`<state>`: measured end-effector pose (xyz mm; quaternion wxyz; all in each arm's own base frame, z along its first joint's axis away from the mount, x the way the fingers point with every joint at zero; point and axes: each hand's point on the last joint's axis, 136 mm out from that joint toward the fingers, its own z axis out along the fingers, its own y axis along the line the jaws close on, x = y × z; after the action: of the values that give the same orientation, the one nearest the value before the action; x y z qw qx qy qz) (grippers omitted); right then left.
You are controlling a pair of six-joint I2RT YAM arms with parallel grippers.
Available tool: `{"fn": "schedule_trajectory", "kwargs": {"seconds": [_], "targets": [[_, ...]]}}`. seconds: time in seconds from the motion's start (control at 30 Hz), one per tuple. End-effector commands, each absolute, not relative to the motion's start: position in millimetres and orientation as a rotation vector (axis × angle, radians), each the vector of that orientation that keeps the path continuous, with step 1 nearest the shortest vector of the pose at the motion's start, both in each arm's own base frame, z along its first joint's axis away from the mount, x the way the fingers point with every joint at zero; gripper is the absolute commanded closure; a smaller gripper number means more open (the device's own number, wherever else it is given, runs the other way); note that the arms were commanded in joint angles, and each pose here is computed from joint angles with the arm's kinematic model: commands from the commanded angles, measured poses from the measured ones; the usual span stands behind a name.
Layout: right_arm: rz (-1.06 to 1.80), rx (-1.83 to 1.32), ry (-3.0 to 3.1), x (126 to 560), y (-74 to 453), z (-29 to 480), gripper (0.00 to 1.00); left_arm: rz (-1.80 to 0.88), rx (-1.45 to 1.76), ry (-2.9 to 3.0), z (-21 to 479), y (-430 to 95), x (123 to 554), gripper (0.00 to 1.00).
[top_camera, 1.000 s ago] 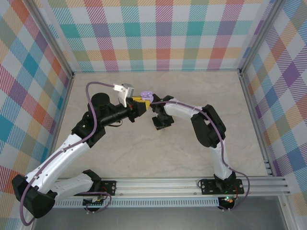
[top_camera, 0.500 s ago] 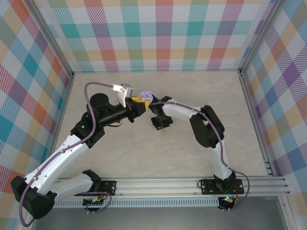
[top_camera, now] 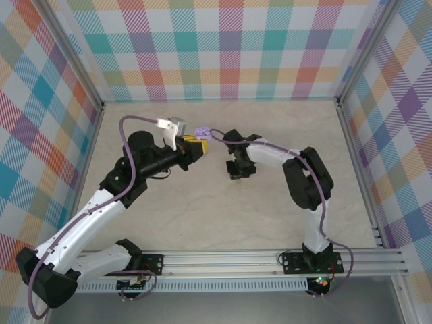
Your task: Insert the wireless bluetooth earbuds into the charging case
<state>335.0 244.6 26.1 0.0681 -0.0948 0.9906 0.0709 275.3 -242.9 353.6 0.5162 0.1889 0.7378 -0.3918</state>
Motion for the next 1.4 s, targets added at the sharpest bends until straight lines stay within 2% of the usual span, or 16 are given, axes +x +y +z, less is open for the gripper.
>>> {"fn": "schedule_trajectory", "kwargs": {"seconds": [0.0,0.2,0.4,0.63,0.8,1.1,1.37], "targets": [[0.538,-0.159,2.89,348.5,254.9,58.3,0.79,-0.892,0.356,1.861,330.2,-231.8,294.3,1.0],[0.787,-0.036,2.754,357.2,241.7,97.1,0.79,-0.901,0.303,1.956,295.0,-233.9,312.2,1.0],[0.96,-0.037,2.581,355.6,238.9,158.7,0.78,-0.944,0.32,2.009,264.0,-244.3,319.5,1.0],[1.144,-0.157,2.367,339.8,250.7,243.0,0.76,-1.037,0.485,1.932,253.5,-263.7,310.2,1.0],[1.223,-0.22,2.263,328.9,255.8,285.5,0.75,-1.091,0.639,1.873,250.7,-279.0,301.5,1.0],[1.258,-0.31,2.128,307.5,273.2,337.5,0.75,-1.075,0.829,1.754,262.7,-298.6,282.8,1.0],[1.219,-0.41,2.081,292.8,295.4,354.5,0.75,-1.048,0.904,1.738,268.8,-311.3,271.9,1.0]]}}
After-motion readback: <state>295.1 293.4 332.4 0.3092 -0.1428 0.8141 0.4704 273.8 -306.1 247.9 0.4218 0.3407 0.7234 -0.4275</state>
